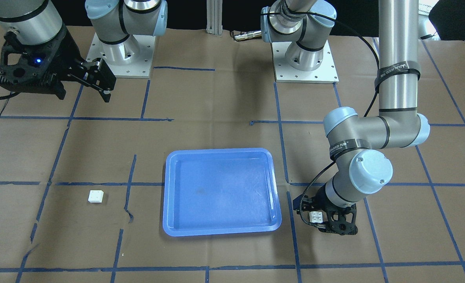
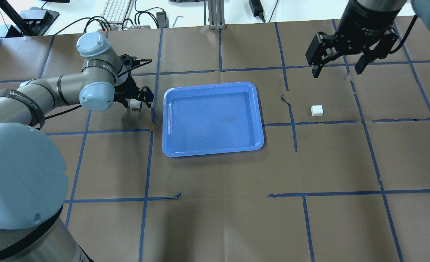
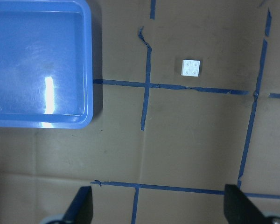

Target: Assemble white blocks and place on blue tray

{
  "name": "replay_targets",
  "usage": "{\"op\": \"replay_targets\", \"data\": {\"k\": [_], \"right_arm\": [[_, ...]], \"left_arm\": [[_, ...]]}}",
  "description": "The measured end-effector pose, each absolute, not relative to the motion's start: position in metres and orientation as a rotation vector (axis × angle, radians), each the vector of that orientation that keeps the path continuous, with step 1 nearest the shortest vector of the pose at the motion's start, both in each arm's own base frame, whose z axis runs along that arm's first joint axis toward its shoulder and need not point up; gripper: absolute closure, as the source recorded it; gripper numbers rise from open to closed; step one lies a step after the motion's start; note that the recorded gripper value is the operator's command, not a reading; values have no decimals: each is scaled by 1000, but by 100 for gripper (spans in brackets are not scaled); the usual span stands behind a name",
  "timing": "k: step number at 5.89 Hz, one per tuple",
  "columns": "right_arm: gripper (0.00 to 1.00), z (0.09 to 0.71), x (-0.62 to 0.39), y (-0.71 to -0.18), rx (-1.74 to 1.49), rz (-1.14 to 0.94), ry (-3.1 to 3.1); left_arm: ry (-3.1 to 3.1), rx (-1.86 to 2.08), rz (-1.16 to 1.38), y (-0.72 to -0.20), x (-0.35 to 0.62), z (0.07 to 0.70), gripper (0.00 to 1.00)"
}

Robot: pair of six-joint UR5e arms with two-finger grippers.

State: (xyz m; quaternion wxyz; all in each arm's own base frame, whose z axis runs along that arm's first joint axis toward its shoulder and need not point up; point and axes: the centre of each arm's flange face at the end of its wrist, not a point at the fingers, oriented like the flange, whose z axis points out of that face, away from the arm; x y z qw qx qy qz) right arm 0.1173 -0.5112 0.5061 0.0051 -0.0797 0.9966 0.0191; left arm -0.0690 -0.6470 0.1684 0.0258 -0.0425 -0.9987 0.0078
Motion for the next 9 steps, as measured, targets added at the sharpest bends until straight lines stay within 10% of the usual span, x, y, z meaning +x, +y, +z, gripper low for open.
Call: {"op": "replay_targets", "data": {"k": [2, 5, 9], "right_arm": [[0, 502, 117, -519, -789, 29, 3031], [0, 475, 107, -543, -1709, 57, 2610], [0, 377, -2, -550, -2049, -169, 2063]], "left_arm": [[-3090, -142, 62, -650, -68, 178, 86], [-3076, -376, 199, -646, -99, 233, 85], [-2562, -1773, 212, -571, -303, 238, 84]]}}
